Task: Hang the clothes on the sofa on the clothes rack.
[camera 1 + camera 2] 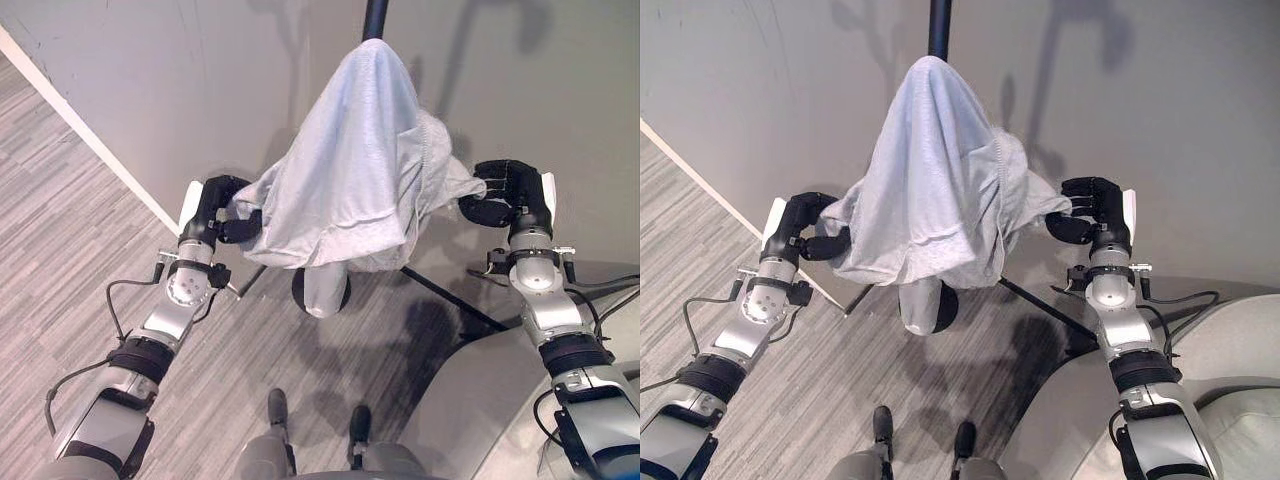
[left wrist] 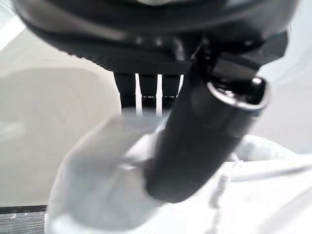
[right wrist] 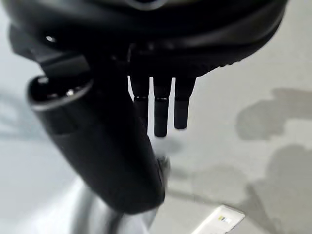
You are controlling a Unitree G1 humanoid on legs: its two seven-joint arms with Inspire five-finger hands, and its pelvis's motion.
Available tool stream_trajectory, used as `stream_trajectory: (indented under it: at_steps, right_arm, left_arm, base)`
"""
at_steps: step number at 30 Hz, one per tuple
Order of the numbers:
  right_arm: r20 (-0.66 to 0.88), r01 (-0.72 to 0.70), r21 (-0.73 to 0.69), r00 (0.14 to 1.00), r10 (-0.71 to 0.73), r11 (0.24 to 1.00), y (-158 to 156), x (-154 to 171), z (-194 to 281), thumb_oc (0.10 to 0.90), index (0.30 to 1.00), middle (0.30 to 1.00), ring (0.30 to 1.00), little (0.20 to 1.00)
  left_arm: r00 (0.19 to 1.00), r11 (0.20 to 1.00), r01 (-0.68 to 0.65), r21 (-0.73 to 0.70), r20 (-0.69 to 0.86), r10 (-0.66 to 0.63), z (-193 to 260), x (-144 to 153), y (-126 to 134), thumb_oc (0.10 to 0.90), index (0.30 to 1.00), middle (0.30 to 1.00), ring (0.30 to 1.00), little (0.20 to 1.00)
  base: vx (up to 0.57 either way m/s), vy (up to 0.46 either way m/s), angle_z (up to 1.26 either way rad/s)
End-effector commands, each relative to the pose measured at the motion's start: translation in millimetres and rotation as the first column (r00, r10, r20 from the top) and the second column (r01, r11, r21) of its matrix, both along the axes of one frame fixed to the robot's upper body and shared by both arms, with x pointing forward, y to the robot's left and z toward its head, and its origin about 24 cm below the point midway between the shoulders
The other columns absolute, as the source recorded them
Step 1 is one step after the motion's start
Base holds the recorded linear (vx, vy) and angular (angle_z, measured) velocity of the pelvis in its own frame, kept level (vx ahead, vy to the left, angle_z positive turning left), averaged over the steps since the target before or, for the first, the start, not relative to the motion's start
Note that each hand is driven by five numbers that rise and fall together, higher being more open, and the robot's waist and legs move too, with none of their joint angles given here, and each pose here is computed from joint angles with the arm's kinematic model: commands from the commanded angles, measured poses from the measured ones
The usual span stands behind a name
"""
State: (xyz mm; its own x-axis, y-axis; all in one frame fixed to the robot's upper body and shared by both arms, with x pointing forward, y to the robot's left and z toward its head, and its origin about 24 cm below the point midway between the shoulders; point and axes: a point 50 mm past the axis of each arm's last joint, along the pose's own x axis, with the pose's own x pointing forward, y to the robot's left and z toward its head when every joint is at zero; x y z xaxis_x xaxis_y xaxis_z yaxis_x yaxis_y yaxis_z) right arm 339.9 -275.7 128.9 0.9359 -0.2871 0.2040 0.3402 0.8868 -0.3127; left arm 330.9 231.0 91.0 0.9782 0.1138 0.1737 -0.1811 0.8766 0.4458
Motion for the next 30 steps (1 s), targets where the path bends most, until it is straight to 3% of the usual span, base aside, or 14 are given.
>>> stream_trajectory:
  at_steps: [1,9,12,17,18,22,23,26,27,28,29,30]
  right_arm:
    - [0.253,-0.055,-0.001,0.966,0.053,0.998,-6.3,-5.0,56.6,0.8,0.9,0.9,0.9,0.9]
    - [0.191,-0.126,0.003,0.974,0.123,0.992,-22.8,-29.5,41.7,0.8,0.9,0.9,0.9,0.9]
    - [0.085,-0.094,0.009,0.992,0.092,0.996,-41.0,-56.1,10.5,0.8,0.9,0.9,0.9,0.9]
    - [-0.107,-0.098,0.067,0.989,0.105,0.993,-39.2,-84.7,-46.5,0.8,0.9,0.9,0.9,0.9]
    - [-0.277,-0.083,0.145,0.953,0.12,0.986,-22.9,-109.4,-101.9,0.8,0.9,0.9,0.9,0.9]
    - [-0.443,-0.007,0.188,0.892,0.091,0.982,-7.9,-132.9,-153.1,0.8,0.9,0.9,0.9,0.9]
    - [-0.561,0.065,0.231,0.824,0.078,0.971,3.6,-151.8,-189.1,0.8,0.9,0.9,0.9,0.9]
    - [-0.611,0.106,0.255,0.788,0.075,0.961,10.9,-160.2,-205.2,0.8,0.9,0.9,0.9,0.9]
    - [-0.709,0.177,0.253,0.702,0.058,0.951,19.9,-174.9,-231.1,0.8,0.9,0.9,0.9,0.9]
    - [-0.709,0.177,0.254,0.703,0.058,0.951,19.9,-174.7,-231.1,0.8,0.9,0.9,0.9,0.9]
    - [-0.803,0.213,0.24,0.592,0.07,0.947,30.1,-193.2,-253.8,0.8,0.9,0.9,0.9,0.9]
    - [-0.802,0.213,0.24,0.593,0.07,0.947,30.1,-193.0,-253.8,0.8,0.9,0.9,0.9,0.9]
  left_arm:
    - [0.983,0.997,-0.046,-0.068,0.174,0.057,40.6,3.9,22.0,0.8,0.9,0.9,0.9,0.9]
    - [0.993,0.996,-0.054,-0.069,0.097,0.061,16.9,-20.2,39.0,0.8,0.9,0.9,0.9,0.9]
    - [0.996,0.99,-0.083,-0.116,-0.001,0.084,-13.5,-53.2,55.3,0.8,0.9,0.9,0.9,0.9]
    - [0.982,0.965,-0.147,-0.218,-0.147,0.117,-57.7,-86.0,57.7,0.8,0.9,0.9,0.9,0.9]
    - [0.926,0.911,-0.239,-0.336,-0.361,0.11,-114.9,-120.0,47.2,0.8,0.9,0.9,0.9,0.9]
    - [0.839,0.882,-0.319,-0.347,-0.536,0.093,-158.2,-151.5,33.6,0.8,0.9,0.9,0.9,0.9]
    - [0.75,0.859,-0.38,-0.341,-0.657,0.071,-187.8,-170.9,22.0,0.8,0.9,0.9,0.9,0.9]
    - [0.701,0.845,-0.424,-0.324,-0.709,0.08,-200.9,-180.9,17.8,0.8,0.9,0.9,0.9,0.9]
    - [0.606,0.861,-0.442,-0.252,-0.791,0.08,-219.5,-196.4,9.4,0.8,0.9,0.9,0.9,0.9]
    - [0.607,0.861,-0.442,-0.252,-0.791,0.08,-219.4,-196.1,9.5,0.8,0.9,0.9,0.9,0.9]
    - [0.533,0.884,-0.423,-0.198,-0.844,0.067,-231.5,-207.3,1.4,0.8,0.9,0.9,0.9,0.9]
    - [0.533,0.884,-0.423,-0.198,-0.843,0.067,-231.5,-207.1,1.4,0.8,0.9,0.9,0.9,0.9]
  base:
    - [0.03,0.025,-0.11]
    - [0.0,0.014,-0.03]
    - [-0.02,0.052,-0.03]
    - [-0.02,0.017,-0.02]
    - [-0.04,0.024,0.01]
    - [-0.02,0.028,-0.04]
    - [-0.02,0.032,-0.09]
    - [-0.02,0.019,-0.06]
    - [-0.02,0.017,-0.04]
    - [-0.01,0.041,-0.02]
    - [0.0,0.0,0.0]
    - [0.0,0.029,0.03]
